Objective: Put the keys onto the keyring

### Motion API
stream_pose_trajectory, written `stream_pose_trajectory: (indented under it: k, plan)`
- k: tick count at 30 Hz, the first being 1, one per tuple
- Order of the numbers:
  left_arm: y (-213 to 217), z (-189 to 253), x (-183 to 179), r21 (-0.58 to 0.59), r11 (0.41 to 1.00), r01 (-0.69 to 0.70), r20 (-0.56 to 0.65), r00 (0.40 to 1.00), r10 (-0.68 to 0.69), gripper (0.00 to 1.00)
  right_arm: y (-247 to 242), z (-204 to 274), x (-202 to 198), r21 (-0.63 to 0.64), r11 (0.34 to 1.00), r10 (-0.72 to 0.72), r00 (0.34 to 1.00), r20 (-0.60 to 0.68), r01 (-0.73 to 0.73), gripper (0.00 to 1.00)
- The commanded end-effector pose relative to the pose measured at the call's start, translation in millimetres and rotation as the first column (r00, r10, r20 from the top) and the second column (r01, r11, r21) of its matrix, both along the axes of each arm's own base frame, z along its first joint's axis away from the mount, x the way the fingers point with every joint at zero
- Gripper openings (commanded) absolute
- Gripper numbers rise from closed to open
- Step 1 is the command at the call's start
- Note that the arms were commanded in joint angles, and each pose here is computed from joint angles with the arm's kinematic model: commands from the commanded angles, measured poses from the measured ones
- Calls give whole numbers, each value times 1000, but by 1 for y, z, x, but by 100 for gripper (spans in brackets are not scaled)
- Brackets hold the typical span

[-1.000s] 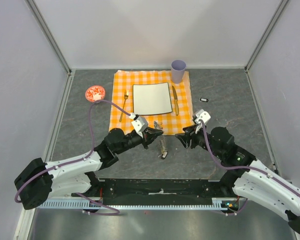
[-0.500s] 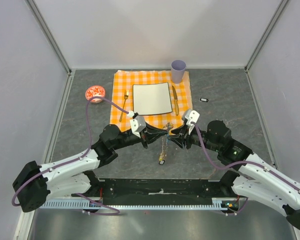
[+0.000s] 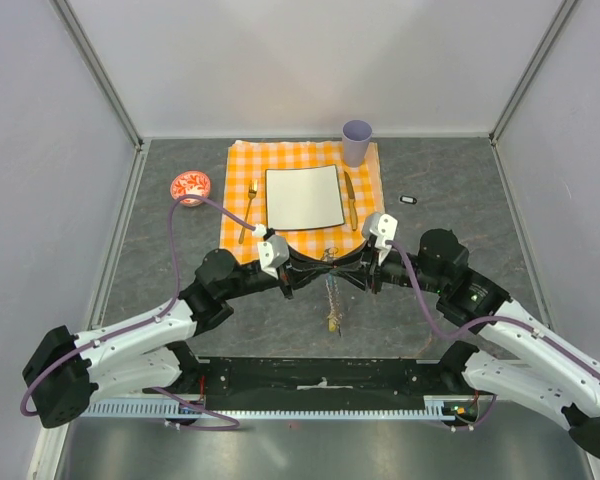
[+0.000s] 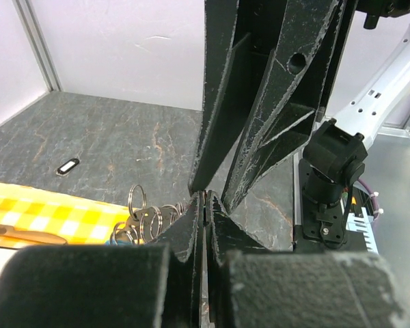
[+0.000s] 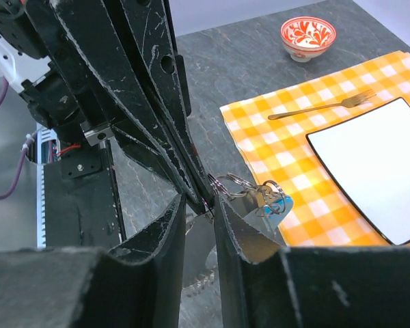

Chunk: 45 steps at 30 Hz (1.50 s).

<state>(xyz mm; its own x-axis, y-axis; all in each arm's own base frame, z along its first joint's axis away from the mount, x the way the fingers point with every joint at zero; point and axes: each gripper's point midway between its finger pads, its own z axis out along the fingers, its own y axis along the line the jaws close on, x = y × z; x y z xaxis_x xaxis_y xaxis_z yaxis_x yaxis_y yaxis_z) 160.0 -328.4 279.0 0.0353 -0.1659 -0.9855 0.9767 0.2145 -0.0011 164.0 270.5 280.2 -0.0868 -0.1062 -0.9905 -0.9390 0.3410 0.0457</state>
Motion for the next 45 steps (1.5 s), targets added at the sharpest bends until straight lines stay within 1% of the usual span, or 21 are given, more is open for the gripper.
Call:
stream_pose_trajectory:
  k: [1, 2, 3, 8, 15, 18, 30, 45]
  plan:
    - [3, 44, -2, -84, 996, 8, 131, 991, 3, 2, 6, 16, -4, 0, 998, 68, 997, 39, -68, 28]
    - [3, 45, -3, -87, 996, 10, 131, 991, 1, 2, 6, 15, -5, -5, 997, 72, 997, 37, -72, 24]
    - [4, 46, -3, -90, 996, 9, 133, 991, 3, 2, 6, 11, -4, -15, 997, 73, 997, 29, -72, 23]
    - [8, 48, -4, -103, 995, -3, 135, 991, 17, 2, 2, 1, 0, -32, 998, 48, 999, 8, -48, 24]
    - [10, 49, -5, -107, 994, 1, 134, 991, 13, 2, -4, -11, 6, -54, 998, 30, 999, -18, -31, 31]
    - [10, 49, -6, -108, 994, 1, 136, 991, 14, 2, -4, -15, 6, -59, 998, 37, 999, -29, -39, 32]
    - [6, 45, -6, -99, 995, 17, 126, 992, -5, 2, 2, 0, -6, -26, 991, 134, 991, -19, -134, 32]
    - [3, 40, -12, -78, 995, 59, 121, 991, -49, 2, 0, 10, 0, -18, 994, 108, 994, 13, -108, 29]
